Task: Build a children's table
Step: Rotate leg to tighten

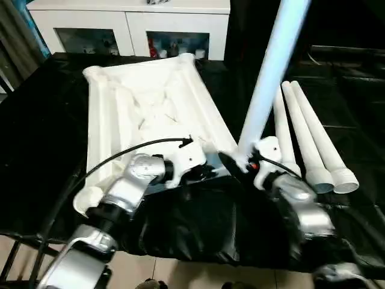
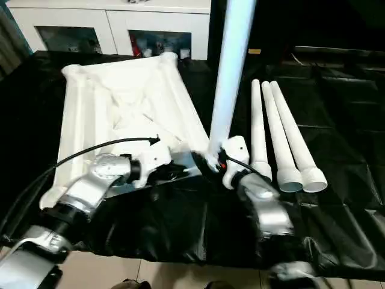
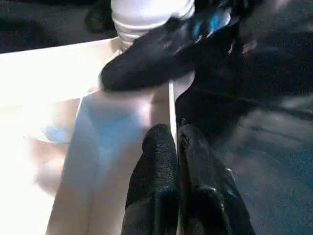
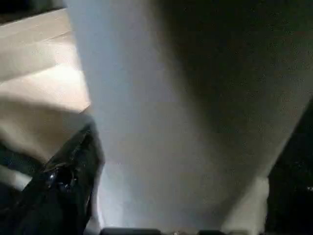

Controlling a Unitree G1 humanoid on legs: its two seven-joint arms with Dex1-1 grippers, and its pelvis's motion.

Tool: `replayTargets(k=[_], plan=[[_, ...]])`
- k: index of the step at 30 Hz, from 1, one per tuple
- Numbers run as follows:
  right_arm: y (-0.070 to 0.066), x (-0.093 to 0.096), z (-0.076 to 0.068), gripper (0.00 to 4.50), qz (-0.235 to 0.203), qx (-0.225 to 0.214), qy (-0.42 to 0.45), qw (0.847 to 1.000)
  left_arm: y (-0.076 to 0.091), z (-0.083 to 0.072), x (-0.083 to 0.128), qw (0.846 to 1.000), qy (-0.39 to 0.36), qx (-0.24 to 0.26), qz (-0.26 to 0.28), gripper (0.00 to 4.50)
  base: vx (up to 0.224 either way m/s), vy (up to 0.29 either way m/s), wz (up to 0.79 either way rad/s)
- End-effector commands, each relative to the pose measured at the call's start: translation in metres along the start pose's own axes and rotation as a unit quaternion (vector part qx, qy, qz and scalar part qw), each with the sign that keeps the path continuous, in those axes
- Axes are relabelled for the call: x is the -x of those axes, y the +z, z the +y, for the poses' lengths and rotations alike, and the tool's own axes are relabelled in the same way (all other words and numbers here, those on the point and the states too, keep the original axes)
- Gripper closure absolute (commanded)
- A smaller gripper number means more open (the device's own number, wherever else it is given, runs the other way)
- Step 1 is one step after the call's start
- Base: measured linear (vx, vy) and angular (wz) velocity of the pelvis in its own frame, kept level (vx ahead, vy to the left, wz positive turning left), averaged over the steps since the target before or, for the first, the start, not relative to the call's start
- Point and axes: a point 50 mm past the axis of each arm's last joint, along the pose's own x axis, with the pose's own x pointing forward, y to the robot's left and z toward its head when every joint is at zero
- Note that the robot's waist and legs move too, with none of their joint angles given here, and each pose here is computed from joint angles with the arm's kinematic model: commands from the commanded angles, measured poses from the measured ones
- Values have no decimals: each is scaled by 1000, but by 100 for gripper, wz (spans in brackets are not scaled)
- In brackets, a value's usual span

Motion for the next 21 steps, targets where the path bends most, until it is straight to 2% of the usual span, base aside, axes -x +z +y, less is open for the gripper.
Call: replayTargets(k=[1, 8, 10, 12, 16, 21], plan=[[-4, 3, 5, 31, 16, 2, 37, 999, -10, -15, -4, 998, -58, 4, 13, 450, 0, 0, 0], [-3, 19, 6, 31, 24, 15, 120, 992, -14, -15, 7, 996, -93, -5, 18, 450, 0, 0, 0], [-3, 22, 8, 46, 25, 17, 136, 990, -15, -15, 9, 995, -99, -6, 19, 450, 0, 0, 0], [-2, 31, 13, 67, 34, 34, 194, 980, -18, -17, 15, 992, -127, -13, 24, 450, 0, 0, 0], [-3, 37, 16, 96, 50, 46, 240, 968, -21, -19, 20, 987, -157, -23, 33, 450, 0, 0, 0], [-3, 39, 18, 139, 58, 44, 260, 963, -23, -20, 23, 983, -177, -20, 38, 450, 0, 0, 0]])
